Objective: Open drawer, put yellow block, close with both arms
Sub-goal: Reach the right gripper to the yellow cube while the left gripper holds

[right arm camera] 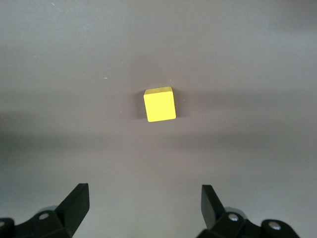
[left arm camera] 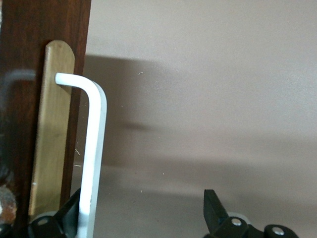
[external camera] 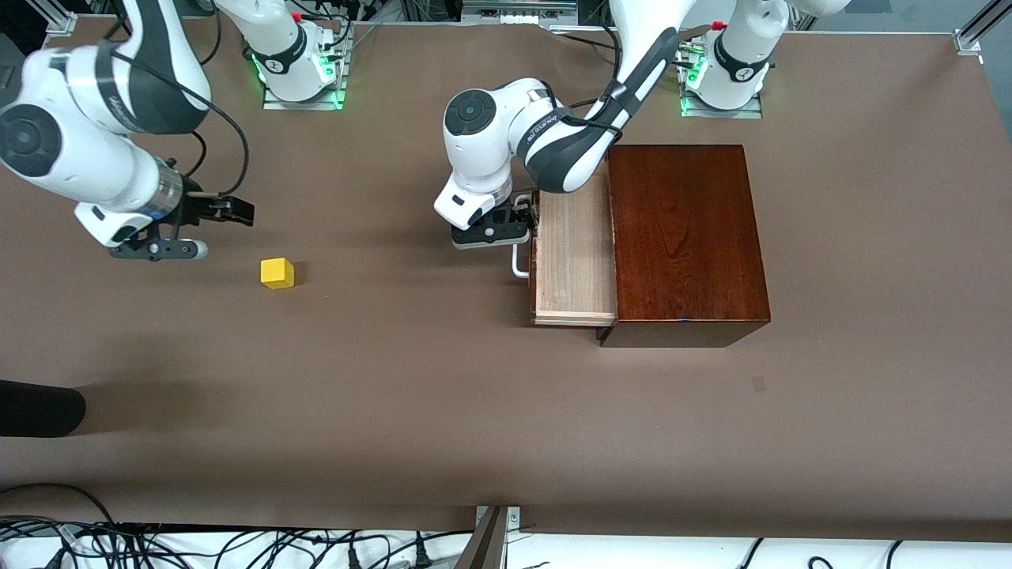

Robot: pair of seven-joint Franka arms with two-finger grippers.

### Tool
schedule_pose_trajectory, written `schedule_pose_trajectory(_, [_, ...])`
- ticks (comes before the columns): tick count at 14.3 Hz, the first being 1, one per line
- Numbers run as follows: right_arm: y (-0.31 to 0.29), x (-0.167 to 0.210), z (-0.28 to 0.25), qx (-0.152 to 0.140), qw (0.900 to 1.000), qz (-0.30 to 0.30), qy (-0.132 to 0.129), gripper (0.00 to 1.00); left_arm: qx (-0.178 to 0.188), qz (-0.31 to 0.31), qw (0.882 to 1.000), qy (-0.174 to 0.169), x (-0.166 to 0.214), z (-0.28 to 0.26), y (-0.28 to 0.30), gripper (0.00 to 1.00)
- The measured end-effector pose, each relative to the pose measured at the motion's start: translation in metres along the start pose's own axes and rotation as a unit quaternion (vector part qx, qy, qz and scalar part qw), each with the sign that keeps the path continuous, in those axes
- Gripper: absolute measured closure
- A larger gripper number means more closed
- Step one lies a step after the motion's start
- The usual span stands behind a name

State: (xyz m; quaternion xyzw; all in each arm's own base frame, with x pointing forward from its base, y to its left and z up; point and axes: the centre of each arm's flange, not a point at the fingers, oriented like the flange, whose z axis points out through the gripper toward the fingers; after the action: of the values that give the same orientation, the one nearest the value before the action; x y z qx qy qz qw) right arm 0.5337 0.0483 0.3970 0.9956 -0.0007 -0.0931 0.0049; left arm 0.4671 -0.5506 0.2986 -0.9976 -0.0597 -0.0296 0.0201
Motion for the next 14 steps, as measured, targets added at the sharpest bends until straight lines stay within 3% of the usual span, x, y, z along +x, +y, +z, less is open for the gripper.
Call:
schedule_pose_trajectory(8, [0.005, -0.003, 0.096, 0.001, 0.999, -0.006, 0.04, 0.0, 0.01, 0.005, 1.0, -0.002, -0.004, 0.0, 0.0, 0.0])
schedule_pose_trajectory(14, [0.019, 0.006, 0.153, -0.006, 0.998, -0.043, 0.051, 0.0, 0.012, 0.001, 0.999, -0.031, -0.041, -0.028, 0.018, 0.0])
